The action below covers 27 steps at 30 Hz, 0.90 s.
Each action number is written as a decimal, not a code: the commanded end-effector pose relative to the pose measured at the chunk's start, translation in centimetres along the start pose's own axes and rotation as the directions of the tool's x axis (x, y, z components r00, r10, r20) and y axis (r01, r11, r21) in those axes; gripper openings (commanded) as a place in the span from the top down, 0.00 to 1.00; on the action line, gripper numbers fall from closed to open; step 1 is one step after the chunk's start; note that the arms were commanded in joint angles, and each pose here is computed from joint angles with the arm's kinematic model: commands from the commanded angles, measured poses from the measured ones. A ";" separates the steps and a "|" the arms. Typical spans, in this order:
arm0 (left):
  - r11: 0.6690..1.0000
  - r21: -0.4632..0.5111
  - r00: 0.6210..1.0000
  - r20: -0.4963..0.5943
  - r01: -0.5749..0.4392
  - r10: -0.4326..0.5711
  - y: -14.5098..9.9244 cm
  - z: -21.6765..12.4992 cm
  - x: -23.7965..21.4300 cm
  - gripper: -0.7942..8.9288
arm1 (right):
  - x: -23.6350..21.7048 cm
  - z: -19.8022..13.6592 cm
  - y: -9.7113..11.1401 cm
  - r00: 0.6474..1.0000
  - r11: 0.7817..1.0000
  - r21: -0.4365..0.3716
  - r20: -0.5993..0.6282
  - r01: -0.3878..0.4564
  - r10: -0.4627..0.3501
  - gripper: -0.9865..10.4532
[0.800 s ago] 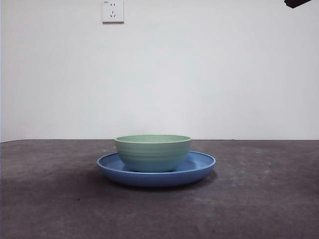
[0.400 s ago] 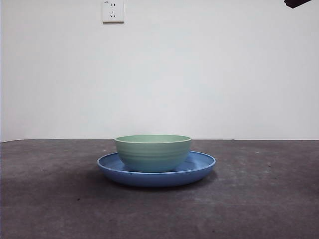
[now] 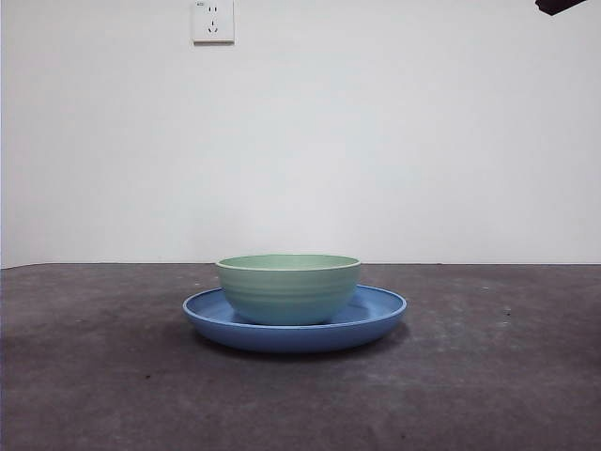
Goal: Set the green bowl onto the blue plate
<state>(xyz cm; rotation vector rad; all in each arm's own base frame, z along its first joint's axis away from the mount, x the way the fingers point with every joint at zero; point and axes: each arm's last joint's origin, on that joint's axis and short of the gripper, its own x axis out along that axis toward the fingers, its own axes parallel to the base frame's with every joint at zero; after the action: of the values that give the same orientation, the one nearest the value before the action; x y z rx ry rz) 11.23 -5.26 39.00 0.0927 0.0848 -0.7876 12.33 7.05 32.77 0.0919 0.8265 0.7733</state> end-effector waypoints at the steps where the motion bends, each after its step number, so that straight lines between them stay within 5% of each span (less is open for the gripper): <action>1: 0.974 0.067 0.967 0.153 -0.218 0.206 0.7 0.3 -1.9 0.91 | -0.2 0.4 0.2 1.000 1.000 -0.019 0.012 -0.008 0.008 0.91; 6: 0.847 0.048 0.824 0.268 -0.529 0.500 1.1 -2.4 -4.3 0.91 | -0.2 0.4 0.2 1.000 1.000 -0.019 0.012 -0.008 0.009 0.91; 10: 0.761 0.021 0.741 0.245 -0.649 0.625 0.9 -6.1 -5.1 0.91 | -0.2 0.4 0.2 1.000 1.000 -0.019 0.012 -0.008 0.009 0.91; 16: 0.733 0.013 0.721 0.194 -0.680 0.665 0.7 -11.5 -5.0 0.91 | -0.2 0.4 0.2 1.000 1.000 -0.020 0.014 -0.008 0.009 0.91; 27: 0.735 -0.036 0.731 0.079 -0.678 0.678 1.1 -19.5 -3.6 0.91 | -0.2 0.5 0.2 1.000 1.000 -0.020 0.015 -0.009 0.009 0.91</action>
<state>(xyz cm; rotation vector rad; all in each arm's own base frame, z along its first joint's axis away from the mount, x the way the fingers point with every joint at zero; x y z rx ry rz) 8.63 0.19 20.18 0.0909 -0.0245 -0.0505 12.34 7.06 32.79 0.0919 0.8249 0.7736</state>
